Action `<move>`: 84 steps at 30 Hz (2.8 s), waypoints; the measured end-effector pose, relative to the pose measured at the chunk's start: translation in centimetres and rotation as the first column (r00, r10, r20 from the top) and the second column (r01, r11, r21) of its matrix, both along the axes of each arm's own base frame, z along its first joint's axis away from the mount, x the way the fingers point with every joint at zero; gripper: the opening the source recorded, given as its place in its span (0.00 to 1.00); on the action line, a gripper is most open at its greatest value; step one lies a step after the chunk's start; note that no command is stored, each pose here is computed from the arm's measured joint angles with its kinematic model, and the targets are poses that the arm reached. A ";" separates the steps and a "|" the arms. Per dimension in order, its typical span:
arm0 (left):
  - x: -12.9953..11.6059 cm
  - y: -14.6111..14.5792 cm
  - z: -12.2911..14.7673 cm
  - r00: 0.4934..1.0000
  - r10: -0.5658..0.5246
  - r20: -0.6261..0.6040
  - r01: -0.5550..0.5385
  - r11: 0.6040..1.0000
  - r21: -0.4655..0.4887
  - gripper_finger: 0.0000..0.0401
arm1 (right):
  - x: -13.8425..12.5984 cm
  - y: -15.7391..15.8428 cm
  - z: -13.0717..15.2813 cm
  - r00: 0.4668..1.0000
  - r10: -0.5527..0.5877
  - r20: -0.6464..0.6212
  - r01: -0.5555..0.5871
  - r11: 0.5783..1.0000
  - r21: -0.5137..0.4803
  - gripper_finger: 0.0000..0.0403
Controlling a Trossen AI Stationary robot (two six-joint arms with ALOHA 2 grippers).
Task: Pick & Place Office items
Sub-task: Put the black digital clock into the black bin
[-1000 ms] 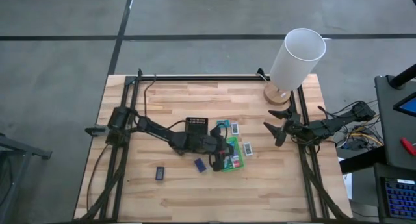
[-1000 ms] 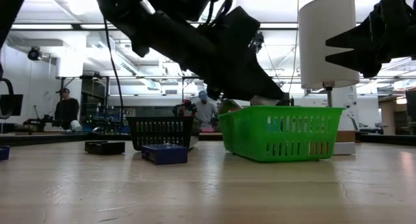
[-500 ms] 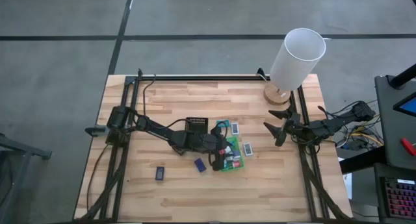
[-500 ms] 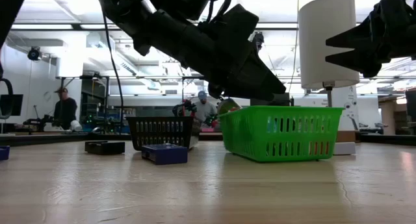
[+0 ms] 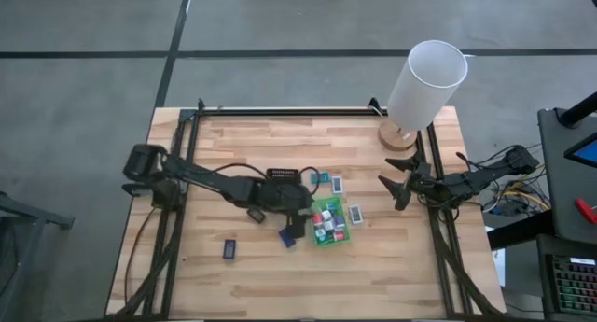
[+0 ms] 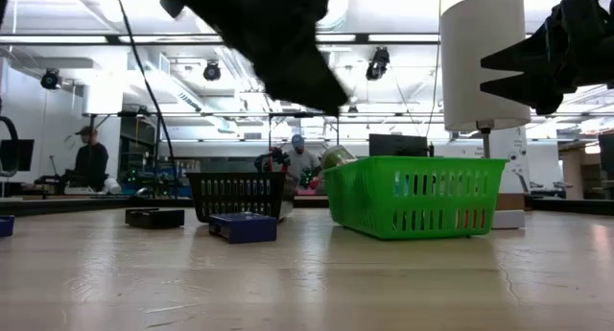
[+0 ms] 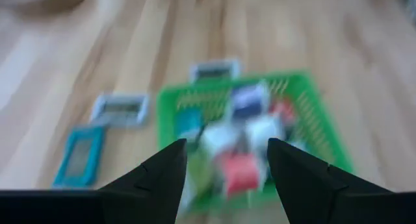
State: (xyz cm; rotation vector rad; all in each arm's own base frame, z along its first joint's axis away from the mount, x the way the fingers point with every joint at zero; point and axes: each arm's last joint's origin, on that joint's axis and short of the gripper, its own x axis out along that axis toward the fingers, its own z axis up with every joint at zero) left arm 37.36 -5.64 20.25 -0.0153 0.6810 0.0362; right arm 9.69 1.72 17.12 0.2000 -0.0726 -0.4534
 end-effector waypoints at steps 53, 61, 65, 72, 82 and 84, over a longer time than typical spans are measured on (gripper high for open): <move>-13.7 0.2 -0.8 0.936 0.351 0.031 -0.349 0.935 -0.061 0.55 | 0.0 0.0 0.0 1.000 0.000 -0.002 0.000 1.000 -0.001 0.81; -13.8 0.3 -1.0 0.934 0.358 0.011 -0.357 0.933 -0.038 0.55 | 0.0 0.0 0.0 1.000 0.000 -0.002 0.000 1.000 -0.001 0.83; -13.9 0.3 -1.0 0.934 0.358 0.008 -0.358 0.933 -0.036 0.55 | 0.0 0.0 0.0 1.000 0.000 -0.002 0.000 1.000 -0.001 0.83; -13.9 0.4 -1.0 0.933 0.359 0.009 -0.358 0.933 -0.029 0.55 | 0.0 0.0 0.0 1.000 0.000 -0.001 0.000 1.000 0.000 0.82; -14.2 0.6 -1.2 0.916 0.402 0.009 -0.402 0.915 0.035 0.55 | 0.0 0.0 0.0 1.000 0.000 -0.002 0.000 1.000 -0.001 0.83; -14.3 0.7 -1.3 0.916 0.402 -0.005 -0.401 0.915 0.047 0.55 | 0.0 0.0 0.0 1.000 0.000 -0.002 0.000 1.000 -0.001 0.83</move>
